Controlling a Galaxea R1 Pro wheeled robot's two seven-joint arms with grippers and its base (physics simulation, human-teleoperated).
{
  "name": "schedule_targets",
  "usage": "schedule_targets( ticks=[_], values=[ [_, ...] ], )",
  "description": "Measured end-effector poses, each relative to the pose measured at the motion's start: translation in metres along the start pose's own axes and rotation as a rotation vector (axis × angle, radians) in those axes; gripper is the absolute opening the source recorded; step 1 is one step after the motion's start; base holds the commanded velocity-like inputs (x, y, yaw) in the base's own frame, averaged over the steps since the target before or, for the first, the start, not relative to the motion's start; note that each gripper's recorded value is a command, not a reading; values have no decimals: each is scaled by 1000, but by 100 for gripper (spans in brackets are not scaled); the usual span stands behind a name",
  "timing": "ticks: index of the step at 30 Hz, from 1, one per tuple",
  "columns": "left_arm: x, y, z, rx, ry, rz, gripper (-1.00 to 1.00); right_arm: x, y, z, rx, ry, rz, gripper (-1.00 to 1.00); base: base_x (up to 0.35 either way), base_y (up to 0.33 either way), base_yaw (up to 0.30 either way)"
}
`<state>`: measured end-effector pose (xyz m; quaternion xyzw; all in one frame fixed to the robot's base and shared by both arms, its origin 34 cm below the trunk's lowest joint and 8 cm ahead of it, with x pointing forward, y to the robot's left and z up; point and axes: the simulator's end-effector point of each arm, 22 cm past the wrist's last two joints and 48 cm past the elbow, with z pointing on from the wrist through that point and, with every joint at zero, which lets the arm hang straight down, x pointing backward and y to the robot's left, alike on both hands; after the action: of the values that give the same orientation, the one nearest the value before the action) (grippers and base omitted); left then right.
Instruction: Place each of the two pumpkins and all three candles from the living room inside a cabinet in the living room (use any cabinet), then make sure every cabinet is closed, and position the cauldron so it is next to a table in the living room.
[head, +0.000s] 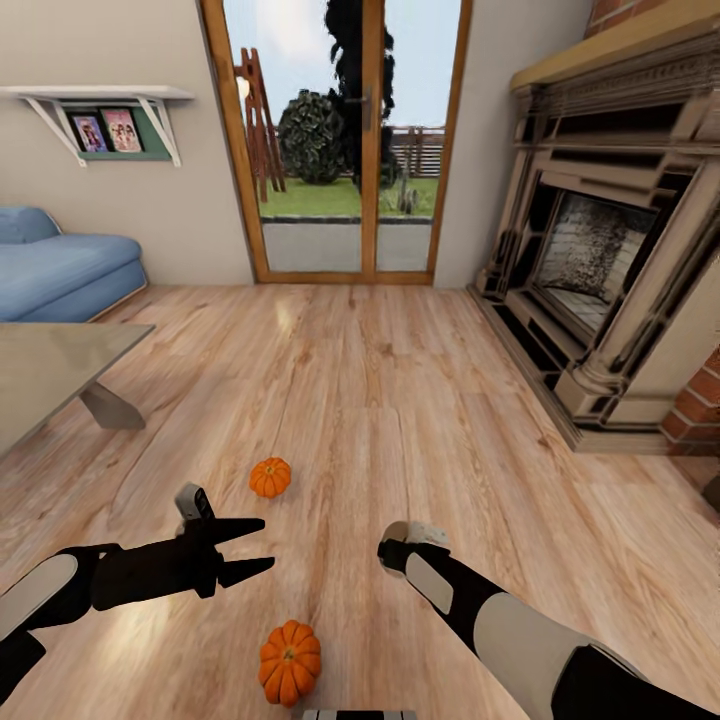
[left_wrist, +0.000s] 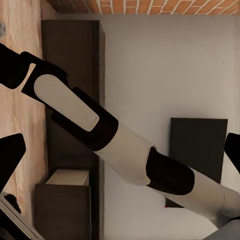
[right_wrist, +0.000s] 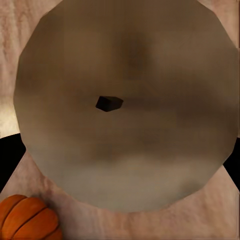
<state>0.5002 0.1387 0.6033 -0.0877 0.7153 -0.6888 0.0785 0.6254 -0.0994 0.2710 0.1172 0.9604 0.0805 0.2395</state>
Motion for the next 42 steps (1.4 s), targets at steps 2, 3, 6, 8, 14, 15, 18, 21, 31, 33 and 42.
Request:
schedule_targets(
  ticks=[2,3,6,8,14,15,18,21,31,33,42],
  values=[
    [1,-3,0,2,0,8,100,-4,1,-3,-3,-8,-1,-100,-217,0,0],
    [1,-5,0,3,0,11,100,-5,2,-5,-5,-11,-1,-100,-266,0,0],
    [3,-11,-1,6,-1,23,100,-13,8,-10,-15,-27,-4,-100,-311,0,0],
    [4,-14,-1,8,-1,31,100,-18,11,-14,-22,-40,-5,-100,-328,0,0],
    [6,-24,-2,13,-2,54,100,-30,19,-25,-38,-62,-3,-100,-334,0,35],
    [7,-26,-2,14,-2,57,100,-30,20,-26,-42,-62,-1,-100,-335,0,127],
    [8,-30,-3,16,-2,65,100,-33,23,-30,-51,-63,5,-100,-335,0,104],
    [9,-33,-3,17,-2,72,100,-36,24,-34,-54,-69,5,-100,-335,0,30],
    [13,-44,-4,23,-2,96,100,-46,27,-44,-59,-91,3,-100,-336,0,2],
    [13,-46,-4,24,-2,100,100,-48,28,-47,-60,-96,2,-100,-336,0,0],
    [17,-56,-5,29,-2,121,100,-57,32,-57,-66,-116,0,-100,-330,0,0]
  ],
)
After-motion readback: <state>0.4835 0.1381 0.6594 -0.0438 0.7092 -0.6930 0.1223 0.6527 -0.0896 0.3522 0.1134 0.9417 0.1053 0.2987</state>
